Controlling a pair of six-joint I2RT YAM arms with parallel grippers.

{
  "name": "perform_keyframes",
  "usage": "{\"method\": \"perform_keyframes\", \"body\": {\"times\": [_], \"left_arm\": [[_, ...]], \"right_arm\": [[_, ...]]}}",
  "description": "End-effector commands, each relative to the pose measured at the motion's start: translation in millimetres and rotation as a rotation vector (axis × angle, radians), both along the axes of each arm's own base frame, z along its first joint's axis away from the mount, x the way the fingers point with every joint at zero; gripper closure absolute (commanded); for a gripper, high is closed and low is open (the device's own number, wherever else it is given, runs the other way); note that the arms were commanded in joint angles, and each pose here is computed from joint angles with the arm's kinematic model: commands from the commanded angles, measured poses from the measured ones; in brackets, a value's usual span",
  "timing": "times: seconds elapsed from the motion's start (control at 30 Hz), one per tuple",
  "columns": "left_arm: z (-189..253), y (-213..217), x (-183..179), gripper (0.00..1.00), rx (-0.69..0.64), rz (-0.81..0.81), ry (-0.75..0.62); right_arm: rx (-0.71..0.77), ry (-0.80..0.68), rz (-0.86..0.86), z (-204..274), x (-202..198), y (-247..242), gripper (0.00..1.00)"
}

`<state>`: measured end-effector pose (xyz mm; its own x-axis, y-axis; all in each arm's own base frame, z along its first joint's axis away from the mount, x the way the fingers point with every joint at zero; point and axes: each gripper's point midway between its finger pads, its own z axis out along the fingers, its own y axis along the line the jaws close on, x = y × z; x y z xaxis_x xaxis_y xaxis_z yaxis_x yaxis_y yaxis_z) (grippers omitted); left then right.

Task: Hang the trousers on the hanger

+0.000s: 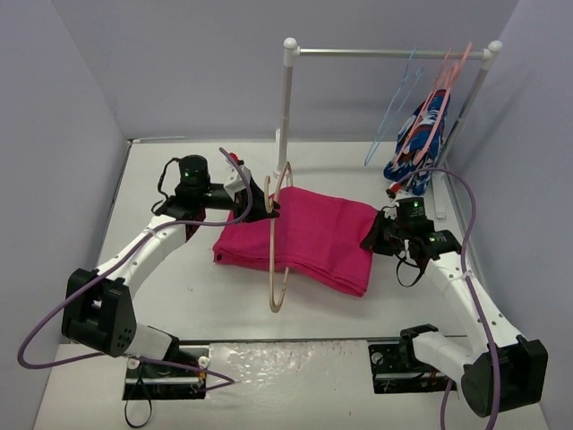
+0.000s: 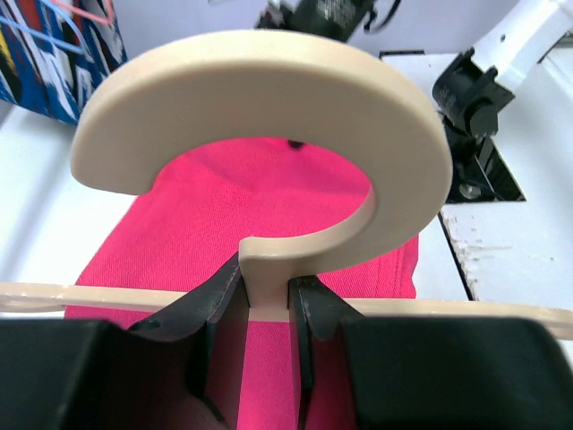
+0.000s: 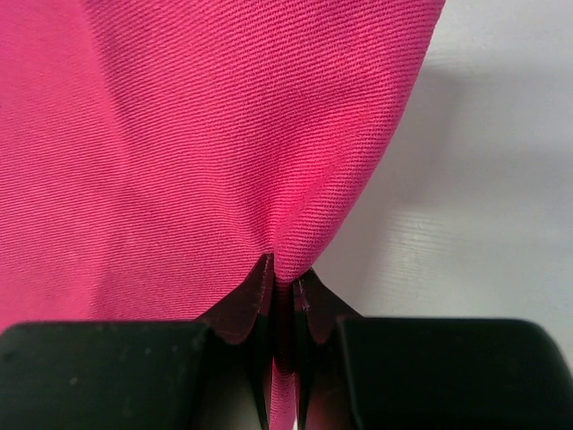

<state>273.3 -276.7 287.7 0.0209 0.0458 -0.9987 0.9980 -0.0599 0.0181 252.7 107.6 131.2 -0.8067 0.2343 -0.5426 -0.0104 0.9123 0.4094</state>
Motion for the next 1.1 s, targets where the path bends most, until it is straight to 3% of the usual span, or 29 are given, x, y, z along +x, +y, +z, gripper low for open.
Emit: {"method": "perform_keyframes", "body": {"times": [0.0, 0.53, 0.77, 0.9, 1.07], "left_arm": [[119, 10, -8, 1.0, -0.146, 0.039, -0.317], [224, 12, -40, 1.0, -0.322, 0.125, -0.255], [256, 15, -53, 1.0, -0.377, 0.131, -0.289], [260, 15, -52, 1.0, -0.383, 0.134, -0.281], [252, 15, -38, 1.0, -0.357, 0.202, -0.269]], "right_arm": [[-0.047, -0.07, -0.071, -9, 24, -1, 1.0], [0.004, -0.159, 0.094, -19, 66, 89, 1.0], [0.065, -0.165, 0.239, -24, 65, 143, 1.0], [0.093, -0.166, 0.293, -25, 63, 164, 0.85], [0.056, -0.205, 0.314, -12, 65, 163, 0.52]]}}
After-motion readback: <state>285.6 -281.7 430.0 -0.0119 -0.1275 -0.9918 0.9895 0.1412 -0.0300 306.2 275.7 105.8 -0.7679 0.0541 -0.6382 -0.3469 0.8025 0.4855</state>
